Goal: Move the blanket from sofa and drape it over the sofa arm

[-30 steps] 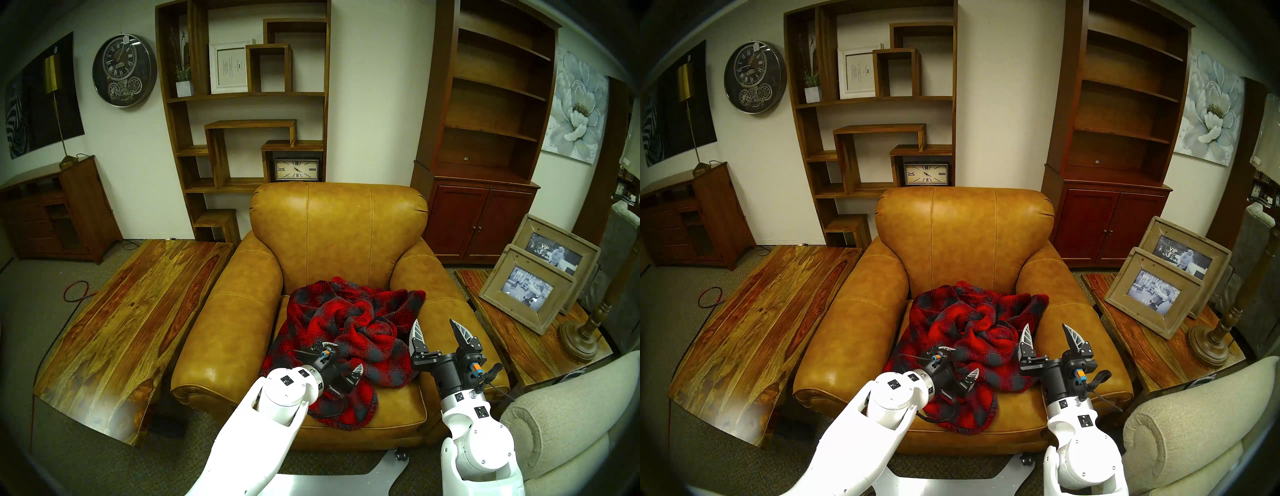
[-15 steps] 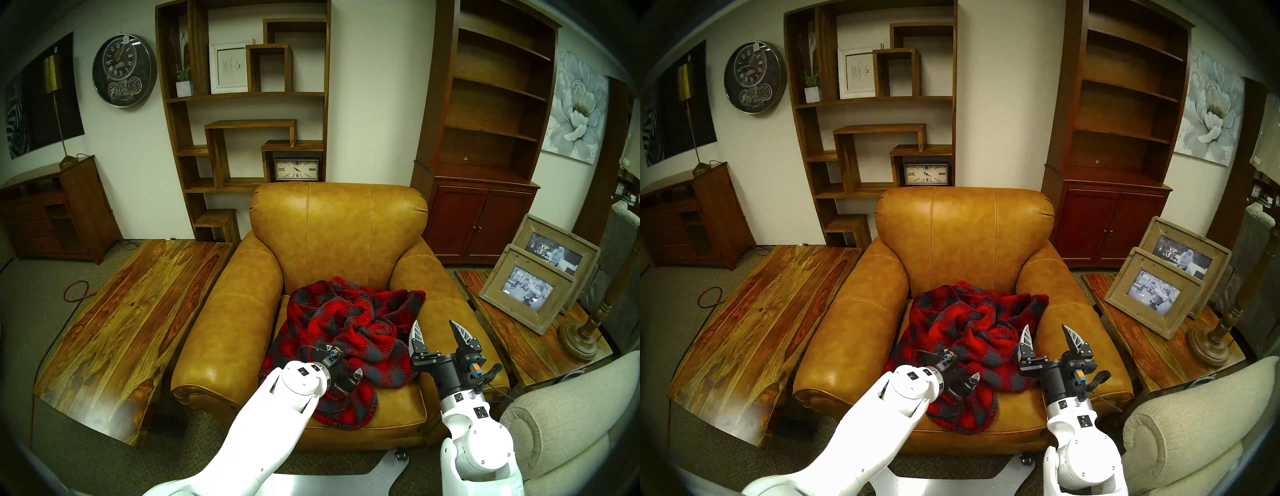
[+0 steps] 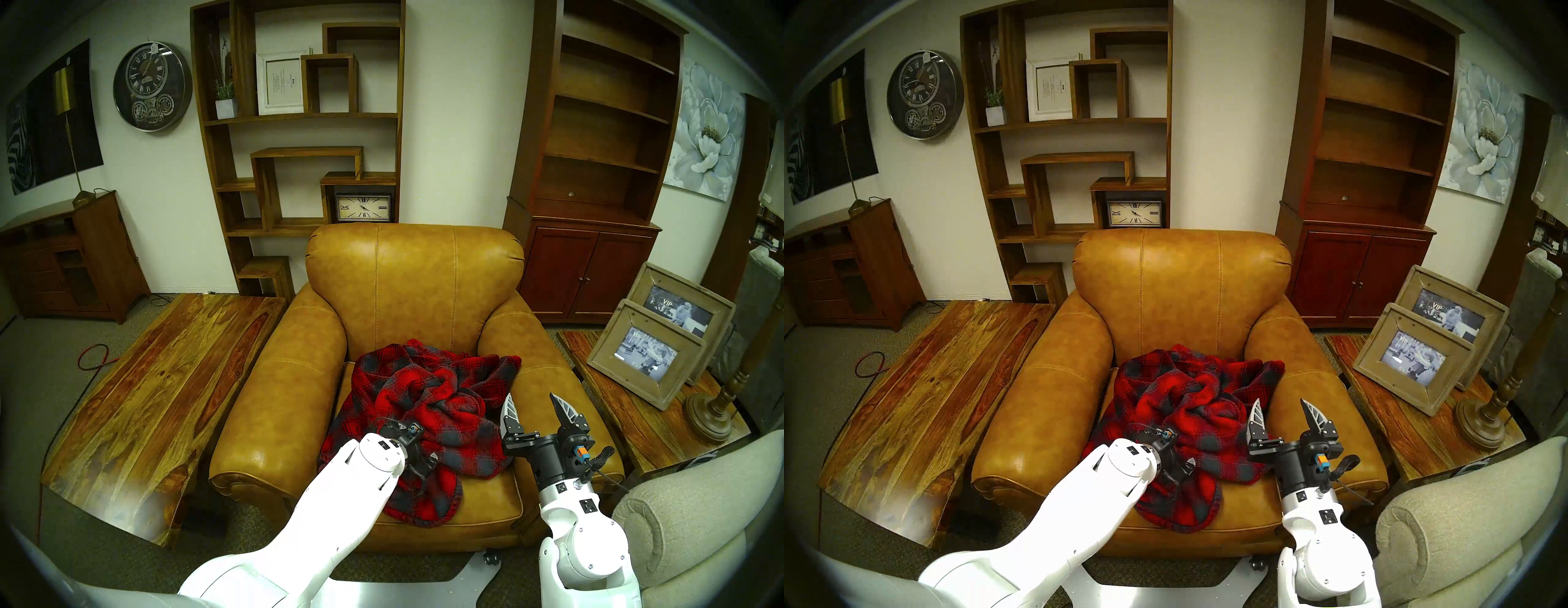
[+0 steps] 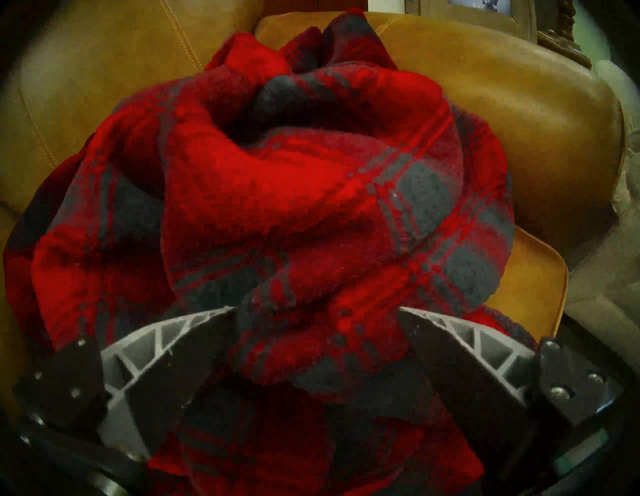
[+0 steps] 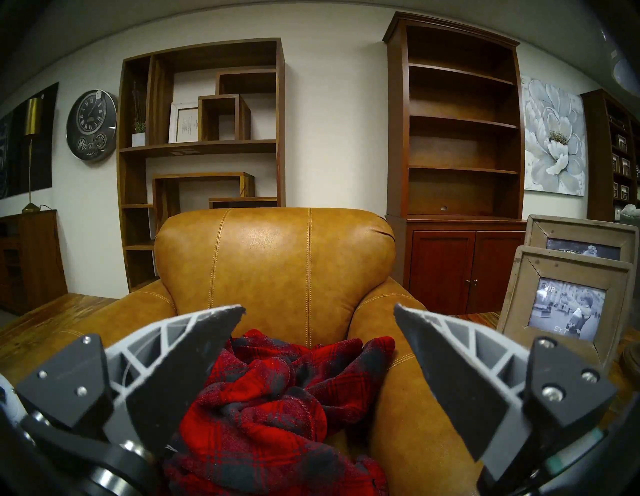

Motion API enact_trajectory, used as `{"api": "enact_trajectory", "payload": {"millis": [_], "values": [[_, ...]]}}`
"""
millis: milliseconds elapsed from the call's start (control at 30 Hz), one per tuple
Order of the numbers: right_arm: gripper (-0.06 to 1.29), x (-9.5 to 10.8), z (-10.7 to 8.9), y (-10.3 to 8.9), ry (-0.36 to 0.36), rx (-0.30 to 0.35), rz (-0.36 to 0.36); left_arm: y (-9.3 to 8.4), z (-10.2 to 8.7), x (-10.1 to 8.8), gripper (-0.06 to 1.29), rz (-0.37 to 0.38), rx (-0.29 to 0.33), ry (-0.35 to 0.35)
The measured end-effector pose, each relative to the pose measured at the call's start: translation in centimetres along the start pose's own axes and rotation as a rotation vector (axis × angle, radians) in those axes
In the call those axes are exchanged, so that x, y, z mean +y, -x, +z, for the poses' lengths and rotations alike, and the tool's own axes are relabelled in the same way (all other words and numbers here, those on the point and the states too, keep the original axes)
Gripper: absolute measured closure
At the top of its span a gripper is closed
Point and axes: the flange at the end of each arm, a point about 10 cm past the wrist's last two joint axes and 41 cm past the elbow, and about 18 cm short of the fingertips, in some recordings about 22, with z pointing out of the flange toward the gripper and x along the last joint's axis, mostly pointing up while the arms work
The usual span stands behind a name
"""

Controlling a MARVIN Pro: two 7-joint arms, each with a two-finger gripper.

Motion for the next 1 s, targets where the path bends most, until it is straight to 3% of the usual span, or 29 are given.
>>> {"api": "enact_trajectory", "payload": {"millis": [233,433,567,767,1000], "values": [[0.01,0.0,0.0,0.0,0.000,0.000,0.000,-0.1,1.1,-0.4,-0.03,0.030,-0.044,-0.007],[0.01,0.0,0.0,0.0,0.000,0.001,0.000,-0.6,1.7,-1.2,0.79,0.038,-0.058,-0.022],[0.01,0.0,0.0,0.0,0.000,0.001,0.000,-1.6,1.8,-2.5,1.16,0.020,-0.036,-0.045],[0.01,0.0,0.1,-0.1,0.000,0.003,-0.001,-3.9,1.5,-5.3,1.18,-0.005,0.043,-0.095],[0.01,0.0,0.1,-0.1,0.000,0.004,-0.001,-6.3,-0.4,-10.8,1.18,-0.051,0.165,-0.185]]}}
